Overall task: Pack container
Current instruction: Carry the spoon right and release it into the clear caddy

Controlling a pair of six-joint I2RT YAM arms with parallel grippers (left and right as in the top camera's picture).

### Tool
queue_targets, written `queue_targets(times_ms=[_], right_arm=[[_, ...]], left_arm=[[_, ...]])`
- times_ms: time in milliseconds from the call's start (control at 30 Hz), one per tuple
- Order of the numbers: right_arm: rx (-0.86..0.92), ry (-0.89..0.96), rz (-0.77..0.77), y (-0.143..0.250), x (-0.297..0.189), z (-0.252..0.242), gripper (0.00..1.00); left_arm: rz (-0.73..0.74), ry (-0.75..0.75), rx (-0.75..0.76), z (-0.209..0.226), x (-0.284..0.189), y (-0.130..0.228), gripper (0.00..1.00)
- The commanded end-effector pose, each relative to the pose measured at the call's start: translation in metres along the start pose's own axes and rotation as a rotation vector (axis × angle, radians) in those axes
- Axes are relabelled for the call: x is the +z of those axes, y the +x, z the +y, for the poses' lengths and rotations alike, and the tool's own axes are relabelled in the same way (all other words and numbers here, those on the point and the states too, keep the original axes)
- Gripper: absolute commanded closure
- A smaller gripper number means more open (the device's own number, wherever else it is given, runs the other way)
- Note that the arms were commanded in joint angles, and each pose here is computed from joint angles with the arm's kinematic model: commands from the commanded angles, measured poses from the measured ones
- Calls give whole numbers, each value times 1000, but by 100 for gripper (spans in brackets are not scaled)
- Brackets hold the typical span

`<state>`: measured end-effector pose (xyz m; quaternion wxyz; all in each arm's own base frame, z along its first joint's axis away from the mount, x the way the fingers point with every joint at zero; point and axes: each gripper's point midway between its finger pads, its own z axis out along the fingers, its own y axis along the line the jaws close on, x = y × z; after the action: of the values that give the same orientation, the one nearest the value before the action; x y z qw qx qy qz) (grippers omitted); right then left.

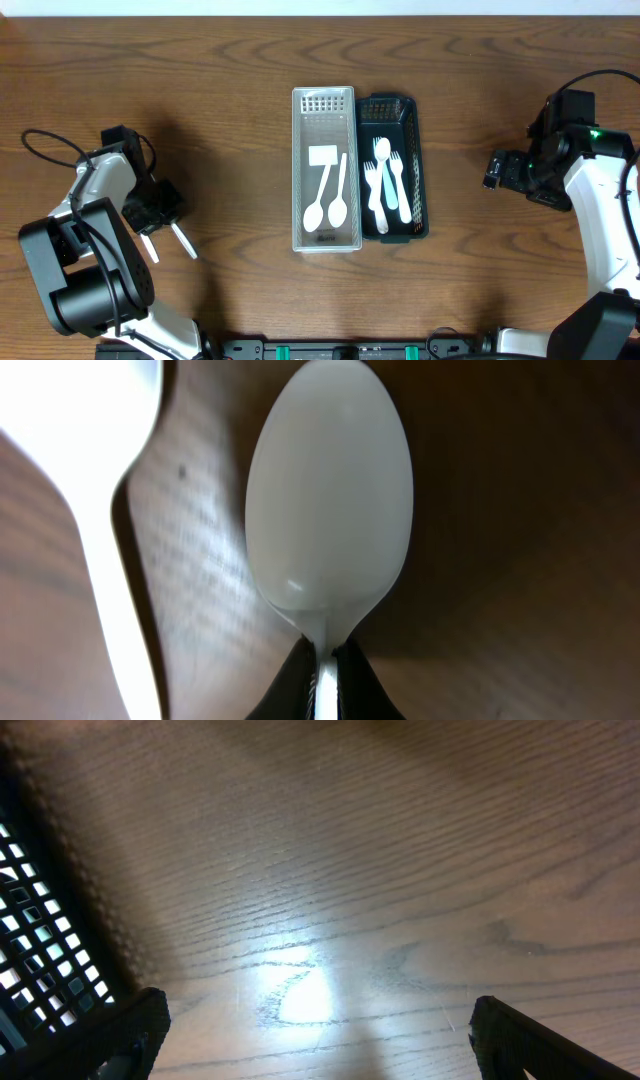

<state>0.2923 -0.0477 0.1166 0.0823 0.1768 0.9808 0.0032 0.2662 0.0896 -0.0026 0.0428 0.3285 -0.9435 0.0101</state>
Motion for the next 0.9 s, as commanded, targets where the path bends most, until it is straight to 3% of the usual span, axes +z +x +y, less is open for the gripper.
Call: queue_targets(times_ms=[0,233,500,700,867], right_arm=[[-12,0,0,0,0,-1,1],[-11,0,0,0,0,-1,1],[-11,-1,1,0,0,-1,1],[-11,-5,2,1,0,0,1],[-11,-8,3,1,0,0,1]], left_arm=[[-20,-4,38,-12,-21,-2,94],[-162,49,271,-79,-110,23,94],[-391,248,640,-185,-203,105,94],[-436,354,837,-249,-203,158,94],[-382,323,879,-282,-163,168,94]])
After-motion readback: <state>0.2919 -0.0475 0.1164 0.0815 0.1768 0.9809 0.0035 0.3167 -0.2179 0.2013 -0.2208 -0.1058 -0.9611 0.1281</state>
